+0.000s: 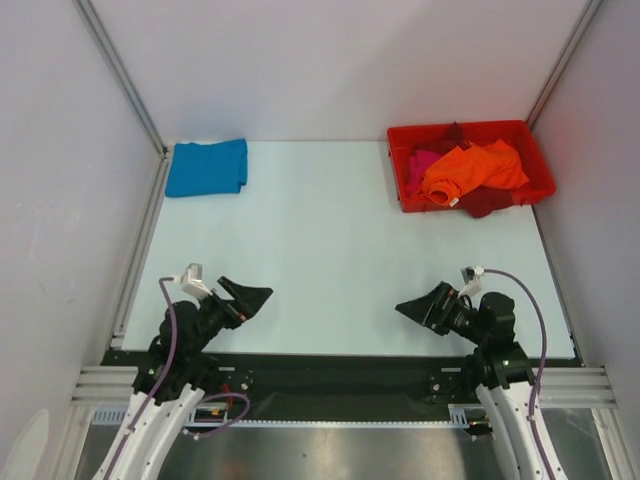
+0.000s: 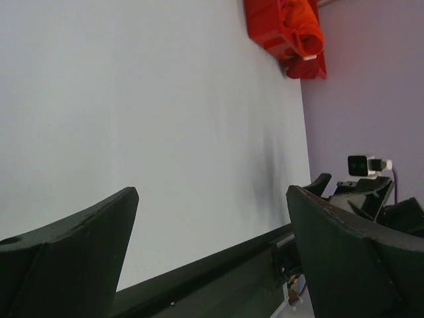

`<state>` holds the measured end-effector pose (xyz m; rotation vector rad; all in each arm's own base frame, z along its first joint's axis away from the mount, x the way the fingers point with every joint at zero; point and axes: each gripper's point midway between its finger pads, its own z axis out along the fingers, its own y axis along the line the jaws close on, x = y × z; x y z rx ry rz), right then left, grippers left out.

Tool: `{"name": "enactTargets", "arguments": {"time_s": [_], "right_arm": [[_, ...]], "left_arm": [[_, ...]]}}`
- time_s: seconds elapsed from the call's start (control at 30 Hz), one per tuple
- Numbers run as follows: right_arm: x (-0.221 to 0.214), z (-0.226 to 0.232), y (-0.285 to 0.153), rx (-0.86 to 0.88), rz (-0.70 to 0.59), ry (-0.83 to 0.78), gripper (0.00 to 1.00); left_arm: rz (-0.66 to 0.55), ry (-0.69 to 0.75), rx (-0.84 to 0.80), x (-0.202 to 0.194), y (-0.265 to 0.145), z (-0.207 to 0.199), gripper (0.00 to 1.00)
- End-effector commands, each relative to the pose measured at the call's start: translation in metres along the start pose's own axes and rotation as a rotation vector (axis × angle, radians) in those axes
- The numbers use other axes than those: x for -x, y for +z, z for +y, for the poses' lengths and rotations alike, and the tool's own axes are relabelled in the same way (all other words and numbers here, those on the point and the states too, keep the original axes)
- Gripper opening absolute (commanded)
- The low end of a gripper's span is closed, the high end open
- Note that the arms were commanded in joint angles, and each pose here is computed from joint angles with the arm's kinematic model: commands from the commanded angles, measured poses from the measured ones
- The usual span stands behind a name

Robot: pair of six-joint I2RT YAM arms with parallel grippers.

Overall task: Fold and stack the t-shirts
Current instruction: Neatly place the folded tshirt to the corner

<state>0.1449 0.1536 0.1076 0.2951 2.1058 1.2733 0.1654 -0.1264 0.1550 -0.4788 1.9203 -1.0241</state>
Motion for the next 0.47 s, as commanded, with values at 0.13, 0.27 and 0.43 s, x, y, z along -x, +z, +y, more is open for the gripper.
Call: {"name": "enactTargets", "arguments": {"time_s": [0.13, 0.27, 0.43], "right_arm": [[-0.043, -0.062, 0.025, -0.082, 0.156, 0.190, 1.00], [-0.045, -0.072, 0.026, -0.128, 0.159, 0.212, 1.00], [-0.037, -0.062, 0.027, -0.078, 0.125, 0.171, 1.00]], "left_arm": [[0.053, -0.127, -0.251, -0.026, 0.020, -0.015, 1.00], [0.089, -0.167, -0.287, -0.035, 0.025, -0.015, 1.00], [0.164, -0.172, -0.355, -0.058, 0.033, -0.007, 1.00]]}}
